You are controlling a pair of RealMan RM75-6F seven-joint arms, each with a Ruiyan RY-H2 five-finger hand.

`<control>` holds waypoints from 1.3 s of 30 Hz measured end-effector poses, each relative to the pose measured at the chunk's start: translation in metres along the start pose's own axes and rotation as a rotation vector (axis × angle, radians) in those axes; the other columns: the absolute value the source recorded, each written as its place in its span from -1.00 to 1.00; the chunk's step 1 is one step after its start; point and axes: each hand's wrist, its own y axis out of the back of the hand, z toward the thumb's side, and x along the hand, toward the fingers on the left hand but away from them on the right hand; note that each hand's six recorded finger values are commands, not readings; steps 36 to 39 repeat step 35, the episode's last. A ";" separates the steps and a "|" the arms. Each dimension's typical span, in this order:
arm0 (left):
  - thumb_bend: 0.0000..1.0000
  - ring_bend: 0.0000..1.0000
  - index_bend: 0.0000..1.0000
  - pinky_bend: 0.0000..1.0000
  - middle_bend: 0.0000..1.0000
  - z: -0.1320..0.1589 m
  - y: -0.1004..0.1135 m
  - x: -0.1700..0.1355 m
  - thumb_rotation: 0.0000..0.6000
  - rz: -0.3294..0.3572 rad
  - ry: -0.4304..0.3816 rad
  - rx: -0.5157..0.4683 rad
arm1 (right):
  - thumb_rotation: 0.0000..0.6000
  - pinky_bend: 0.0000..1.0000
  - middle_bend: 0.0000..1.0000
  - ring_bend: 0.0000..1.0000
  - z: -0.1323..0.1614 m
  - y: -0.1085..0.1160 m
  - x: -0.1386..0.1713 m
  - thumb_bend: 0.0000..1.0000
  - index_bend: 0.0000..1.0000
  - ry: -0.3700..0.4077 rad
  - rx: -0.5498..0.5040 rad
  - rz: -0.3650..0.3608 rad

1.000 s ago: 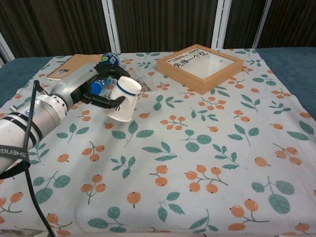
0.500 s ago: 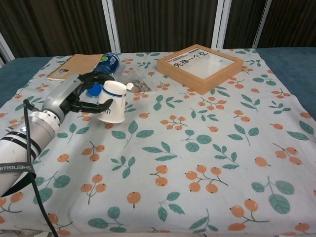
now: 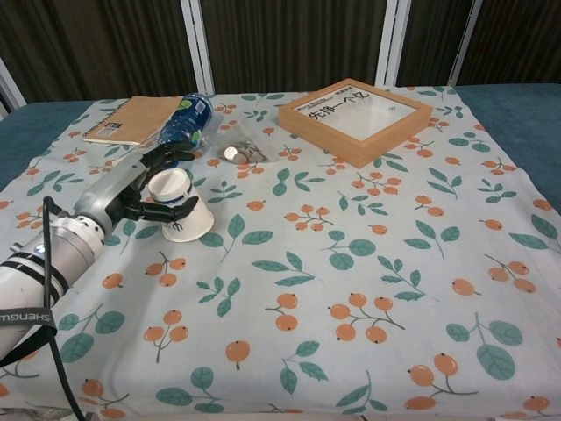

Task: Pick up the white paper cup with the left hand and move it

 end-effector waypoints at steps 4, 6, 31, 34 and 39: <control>-0.23 -1.00 -1.00 -1.00 -1.00 0.003 0.003 -0.001 1.00 0.001 -0.016 -0.005 | 1.00 -1.00 -1.00 -1.00 0.000 0.000 0.000 -0.61 -1.00 0.000 0.000 0.000; -0.24 -1.00 -1.00 -1.00 -1.00 0.008 0.005 -0.001 1.00 0.004 -0.035 -0.007 | 1.00 -1.00 -1.00 -1.00 0.000 0.001 0.000 -0.61 -1.00 -0.001 -0.001 -0.003; -0.26 -1.00 -1.00 -1.00 -1.00 0.010 0.202 -0.146 1.00 0.147 0.084 1.012 | 1.00 -1.00 -1.00 -1.00 0.001 0.034 0.010 -0.61 -1.00 0.057 0.012 -0.211; -0.25 -1.00 -1.00 -1.00 -1.00 -0.016 0.210 -0.180 1.00 0.165 0.154 1.004 | 1.00 -1.00 -1.00 -1.00 0.002 0.032 0.010 -0.61 -1.00 0.052 0.029 -0.207; -0.26 -1.00 -1.00 -1.00 -1.00 -0.023 0.213 -0.190 1.00 0.172 0.170 1.000 | 1.00 -1.00 -1.00 -1.00 0.002 0.031 0.010 -0.61 -1.00 0.048 0.038 -0.203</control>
